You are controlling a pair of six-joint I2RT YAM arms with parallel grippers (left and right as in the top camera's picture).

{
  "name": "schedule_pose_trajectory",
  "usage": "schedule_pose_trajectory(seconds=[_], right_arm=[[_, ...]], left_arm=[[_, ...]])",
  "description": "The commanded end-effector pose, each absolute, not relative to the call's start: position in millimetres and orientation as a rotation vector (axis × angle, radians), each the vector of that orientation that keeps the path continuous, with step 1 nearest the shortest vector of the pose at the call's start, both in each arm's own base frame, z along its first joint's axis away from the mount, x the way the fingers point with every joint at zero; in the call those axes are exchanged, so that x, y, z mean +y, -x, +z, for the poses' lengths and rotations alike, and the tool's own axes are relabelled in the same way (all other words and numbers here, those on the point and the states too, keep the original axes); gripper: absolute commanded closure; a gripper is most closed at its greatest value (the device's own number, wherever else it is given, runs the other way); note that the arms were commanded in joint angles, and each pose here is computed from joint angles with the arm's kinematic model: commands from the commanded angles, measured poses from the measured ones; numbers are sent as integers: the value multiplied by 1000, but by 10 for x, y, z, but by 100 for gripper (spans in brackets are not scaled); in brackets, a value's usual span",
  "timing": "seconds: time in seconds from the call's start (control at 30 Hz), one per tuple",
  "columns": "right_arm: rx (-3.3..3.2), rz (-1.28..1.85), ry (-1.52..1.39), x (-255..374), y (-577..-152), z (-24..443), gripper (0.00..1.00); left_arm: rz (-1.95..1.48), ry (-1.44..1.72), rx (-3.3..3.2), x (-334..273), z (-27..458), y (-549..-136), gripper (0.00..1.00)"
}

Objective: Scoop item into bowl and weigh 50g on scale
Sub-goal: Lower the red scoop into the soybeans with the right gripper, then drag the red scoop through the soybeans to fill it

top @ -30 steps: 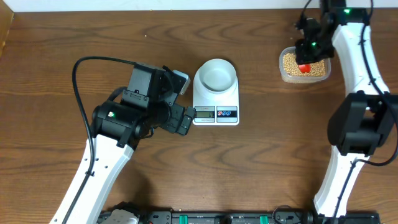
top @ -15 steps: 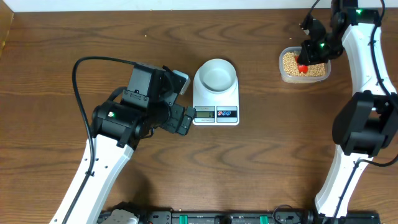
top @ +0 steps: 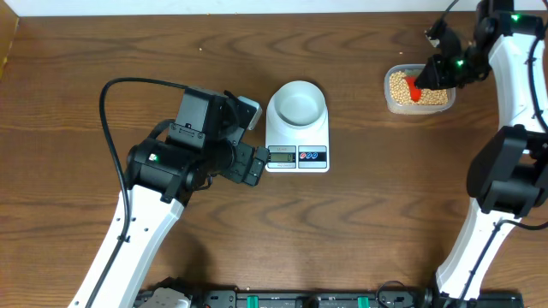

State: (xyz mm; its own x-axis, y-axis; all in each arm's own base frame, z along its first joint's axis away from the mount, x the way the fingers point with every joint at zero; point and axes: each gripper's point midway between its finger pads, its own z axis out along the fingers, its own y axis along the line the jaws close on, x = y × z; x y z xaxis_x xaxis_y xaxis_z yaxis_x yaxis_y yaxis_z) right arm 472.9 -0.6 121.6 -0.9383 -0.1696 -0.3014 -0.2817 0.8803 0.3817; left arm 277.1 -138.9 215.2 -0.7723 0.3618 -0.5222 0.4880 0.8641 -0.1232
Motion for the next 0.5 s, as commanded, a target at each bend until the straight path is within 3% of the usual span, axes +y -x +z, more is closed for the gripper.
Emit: schedule_pose_trajectory(seconds=[0.0,0.47], right_arm=[[2724,783,354,117,-4753,1266,99],[2736,809,282,-33,-4718,997,99]], left_arm=[[-355,-633,2549,-1393,2130,-2761,5],[-355,-633,2549,-1393,2130,-2761,5]])
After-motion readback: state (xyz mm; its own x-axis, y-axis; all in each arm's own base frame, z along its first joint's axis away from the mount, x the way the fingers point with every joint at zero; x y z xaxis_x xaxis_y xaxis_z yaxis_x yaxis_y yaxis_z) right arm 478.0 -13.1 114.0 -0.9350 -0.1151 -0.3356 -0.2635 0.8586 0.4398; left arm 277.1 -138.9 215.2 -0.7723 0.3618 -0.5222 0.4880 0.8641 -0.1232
